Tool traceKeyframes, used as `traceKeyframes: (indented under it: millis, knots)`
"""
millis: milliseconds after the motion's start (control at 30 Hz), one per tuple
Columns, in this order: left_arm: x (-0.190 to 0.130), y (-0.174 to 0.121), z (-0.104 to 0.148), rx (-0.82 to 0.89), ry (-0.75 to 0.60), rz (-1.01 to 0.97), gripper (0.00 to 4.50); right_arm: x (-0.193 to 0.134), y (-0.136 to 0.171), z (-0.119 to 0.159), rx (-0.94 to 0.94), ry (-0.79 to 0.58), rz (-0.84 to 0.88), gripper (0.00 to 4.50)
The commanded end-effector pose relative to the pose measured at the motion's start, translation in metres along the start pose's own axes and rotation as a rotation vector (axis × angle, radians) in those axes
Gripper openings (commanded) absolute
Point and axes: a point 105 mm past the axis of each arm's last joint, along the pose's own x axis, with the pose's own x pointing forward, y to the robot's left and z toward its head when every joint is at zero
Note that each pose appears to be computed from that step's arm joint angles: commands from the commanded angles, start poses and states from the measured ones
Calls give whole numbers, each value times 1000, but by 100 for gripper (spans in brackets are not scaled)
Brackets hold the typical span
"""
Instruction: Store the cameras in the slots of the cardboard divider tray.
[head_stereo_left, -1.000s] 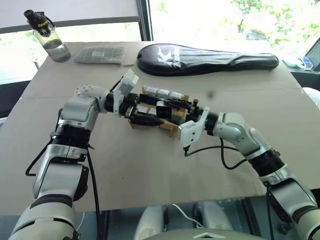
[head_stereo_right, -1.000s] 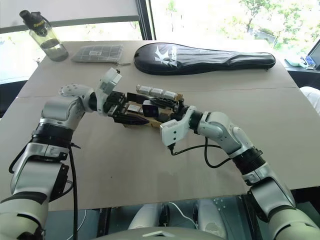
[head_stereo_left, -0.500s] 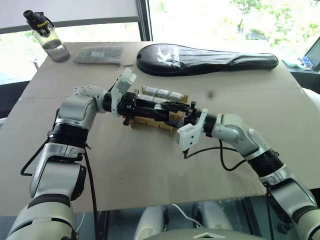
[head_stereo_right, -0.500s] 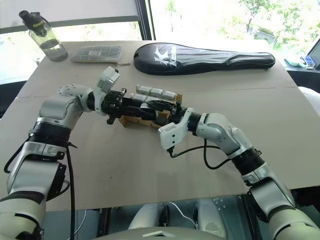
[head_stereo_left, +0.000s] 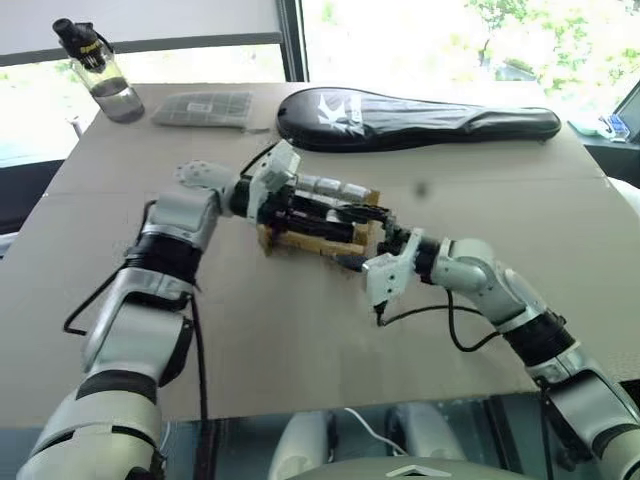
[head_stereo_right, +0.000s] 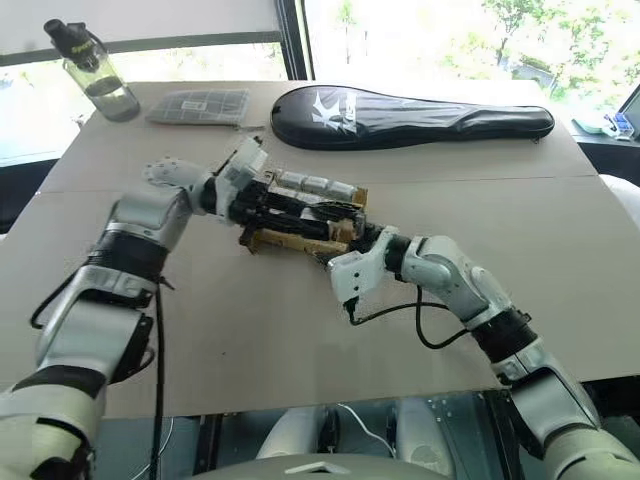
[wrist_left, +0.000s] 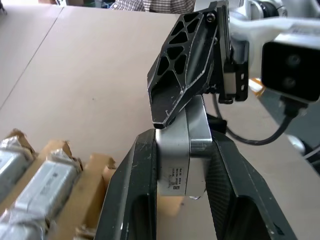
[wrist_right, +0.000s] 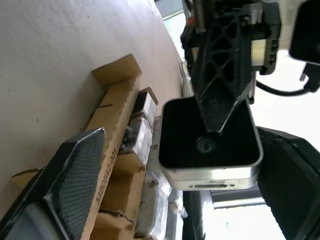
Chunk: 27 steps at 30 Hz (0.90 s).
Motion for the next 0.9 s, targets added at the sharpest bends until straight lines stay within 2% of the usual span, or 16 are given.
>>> traceKeyframes:
  millis: [33, 200, 333, 500, 633, 900]
  knots:
    - [-2, 15, 5, 120, -4, 54, 73, -25, -12, -3, 220, 48, -79, 448]
    - [2, 26, -1, 181, 8, 89, 73, -55, -20, 3, 666, 48, -247, 448]
    - [1, 30, -2, 182, 16, 109, 73, -91, -11, 0, 877, 110, -327, 448]
    - [-6, 30, -10, 178, 65, 117, 73, -123, 8, 22, 1141, 77, -335, 448]
    - [-10, 28, -21, 144, 117, 116, 73, -139, 22, 26, 1170, 121, -319, 448]
    - [1, 27, -27, 136, 111, 100, 73, -136, 16, 21, 1159, 116, -341, 448]
